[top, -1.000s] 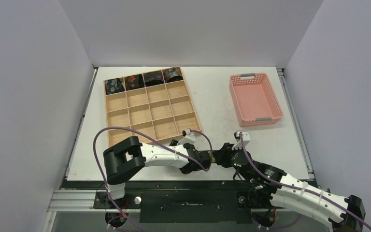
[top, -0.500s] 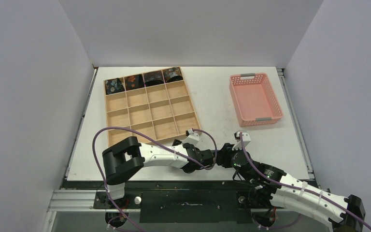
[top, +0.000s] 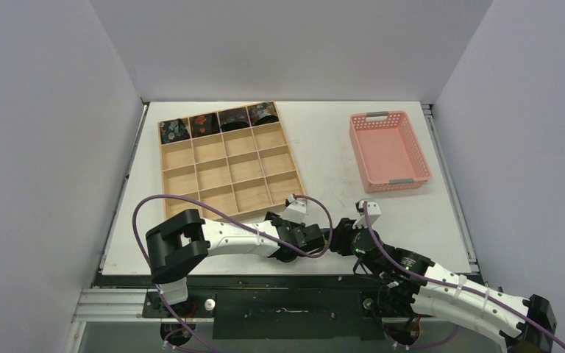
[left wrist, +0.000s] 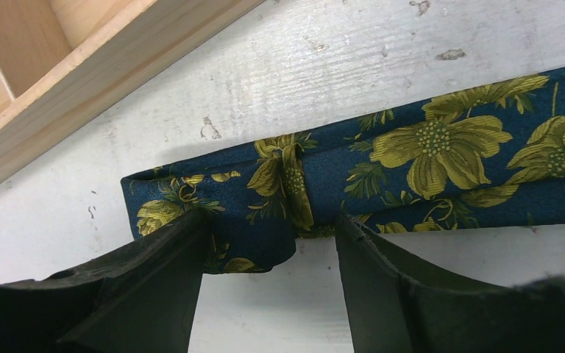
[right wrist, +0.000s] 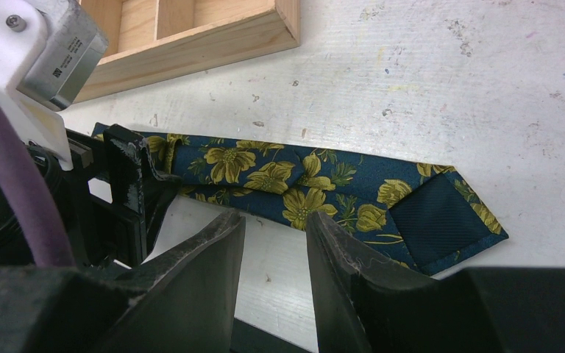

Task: Roll the ties
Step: Pick up the tie at the center of the board.

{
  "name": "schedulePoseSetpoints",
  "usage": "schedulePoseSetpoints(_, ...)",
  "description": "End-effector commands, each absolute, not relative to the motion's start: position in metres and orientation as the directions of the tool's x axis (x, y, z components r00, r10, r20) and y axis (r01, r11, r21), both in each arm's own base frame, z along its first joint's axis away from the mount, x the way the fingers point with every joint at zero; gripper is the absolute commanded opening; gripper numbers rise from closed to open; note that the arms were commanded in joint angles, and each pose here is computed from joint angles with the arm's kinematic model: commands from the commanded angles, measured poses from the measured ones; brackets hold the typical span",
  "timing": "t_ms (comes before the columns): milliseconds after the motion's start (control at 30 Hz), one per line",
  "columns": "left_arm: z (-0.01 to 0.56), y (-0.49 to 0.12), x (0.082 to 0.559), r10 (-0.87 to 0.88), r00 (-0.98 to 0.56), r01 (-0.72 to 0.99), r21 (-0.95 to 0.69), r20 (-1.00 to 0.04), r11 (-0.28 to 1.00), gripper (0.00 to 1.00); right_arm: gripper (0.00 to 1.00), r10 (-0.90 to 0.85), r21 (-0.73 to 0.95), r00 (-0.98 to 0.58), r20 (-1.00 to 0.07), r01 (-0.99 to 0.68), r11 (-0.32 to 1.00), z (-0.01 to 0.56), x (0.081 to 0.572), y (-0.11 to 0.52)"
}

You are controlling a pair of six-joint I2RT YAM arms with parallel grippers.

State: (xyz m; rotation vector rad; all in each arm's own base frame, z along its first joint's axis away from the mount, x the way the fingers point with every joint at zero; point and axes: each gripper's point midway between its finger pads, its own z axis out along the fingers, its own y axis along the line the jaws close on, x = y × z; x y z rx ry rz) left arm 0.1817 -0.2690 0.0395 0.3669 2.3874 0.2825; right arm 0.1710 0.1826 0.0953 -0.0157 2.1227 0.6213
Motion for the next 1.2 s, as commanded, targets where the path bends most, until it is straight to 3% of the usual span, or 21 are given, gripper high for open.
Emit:
schedulePoseSetpoints(0, 0.040, -0.291, 0.178, 0.265, -0.736, 0.206, 0.167, -0.623, 0.964, 0.61, 0.38, 0.236, 0.426, -0.586, -0.775, -0.209, 0.880, 0.098, 0.176, 0.180)
schedulePoseSetpoints(233, 0.068, -0.282, 0.181, 0.219, -0.703, 0.184, 0.124, -0.676, 0.975, 0.71, 0.44, 0.247, 0.431, -0.583, -0.774, -0.198, 0.880, 0.102, 0.177, 0.179)
schedulePoseSetpoints(367, 0.092, -0.275, 0.181, 0.155, -0.676, 0.173, 0.049, -0.720, 0.984, 0.82, 0.57, 0.292, 0.451, -0.566, -0.771, -0.161, 0.878, 0.107, 0.181, 0.176)
schedulePoseSetpoints(467, 0.113, -0.271, 0.180, 0.090, -0.655, 0.172, -0.033, -0.750, 0.985, 0.99, 0.70, 0.337, 0.481, -0.541, -0.771, -0.147, 0.864, 0.118, 0.183, 0.174)
schedulePoseSetpoints(567, 0.138, -0.263, 0.181, 0.014, -0.625, 0.165, -0.114, -0.781, 0.980, 0.97, 0.75, 0.352, 0.506, -0.517, -0.781, -0.192, 0.841, 0.132, 0.183, 0.177)
schedulePoseSetpoints(833, 0.189, -0.215, 0.179, -0.246, -0.505, 0.191, -0.385, -0.828, 0.903, 0.96, 0.70, 0.240, 0.514, -0.578, -0.780, -0.373, 0.773, 0.150, 0.171, 0.219)
schedulePoseSetpoints(1067, 0.177, -0.196, 0.179, -0.472, -0.522, 0.271, -0.663, -0.711, 0.698, 0.99, 0.52, 0.217, 0.617, -0.664, -0.716, -0.456, 0.641, 0.146, 0.164, 0.281)
schedulePoseSetpoints(1167, 0.164, -0.197, 0.182, -0.500, -0.559, 0.273, -0.717, -0.661, 0.642, 1.00, 0.50, 0.206, 0.637, -0.679, -0.704, -0.478, 0.605, 0.149, 0.164, 0.309)
